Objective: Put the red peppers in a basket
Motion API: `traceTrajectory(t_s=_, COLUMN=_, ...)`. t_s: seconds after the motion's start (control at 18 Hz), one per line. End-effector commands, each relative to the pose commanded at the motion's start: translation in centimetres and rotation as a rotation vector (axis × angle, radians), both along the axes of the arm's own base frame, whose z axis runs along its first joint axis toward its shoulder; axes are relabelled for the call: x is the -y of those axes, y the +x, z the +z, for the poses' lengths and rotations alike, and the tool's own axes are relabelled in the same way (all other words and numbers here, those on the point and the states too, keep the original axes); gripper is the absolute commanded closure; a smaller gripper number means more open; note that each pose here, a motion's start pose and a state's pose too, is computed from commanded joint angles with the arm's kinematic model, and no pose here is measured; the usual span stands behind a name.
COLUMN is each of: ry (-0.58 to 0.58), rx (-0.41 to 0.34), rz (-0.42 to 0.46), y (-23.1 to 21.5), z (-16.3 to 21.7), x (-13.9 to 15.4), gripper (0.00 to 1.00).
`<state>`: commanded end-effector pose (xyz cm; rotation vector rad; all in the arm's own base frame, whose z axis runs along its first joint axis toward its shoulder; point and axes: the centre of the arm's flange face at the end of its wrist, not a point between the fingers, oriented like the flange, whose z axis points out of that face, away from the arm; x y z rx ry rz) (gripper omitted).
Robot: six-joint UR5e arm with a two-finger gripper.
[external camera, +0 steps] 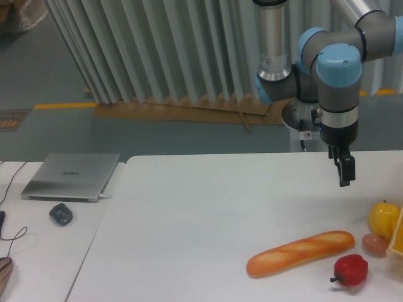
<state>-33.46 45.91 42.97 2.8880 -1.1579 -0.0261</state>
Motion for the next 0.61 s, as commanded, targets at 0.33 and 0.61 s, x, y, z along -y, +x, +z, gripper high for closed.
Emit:
traceTrajectory(t_s=0.33, ry=0.002, rx=-0.002, rz=0.005, y=0.08, z=0.05, x=0.06, gripper=0.00)
traceTrajectory(t_s=0.61, ry=0.002, rx=-0.002, rz=0.008, y=0.07, z=0.10, x=0.06, gripper=0.00)
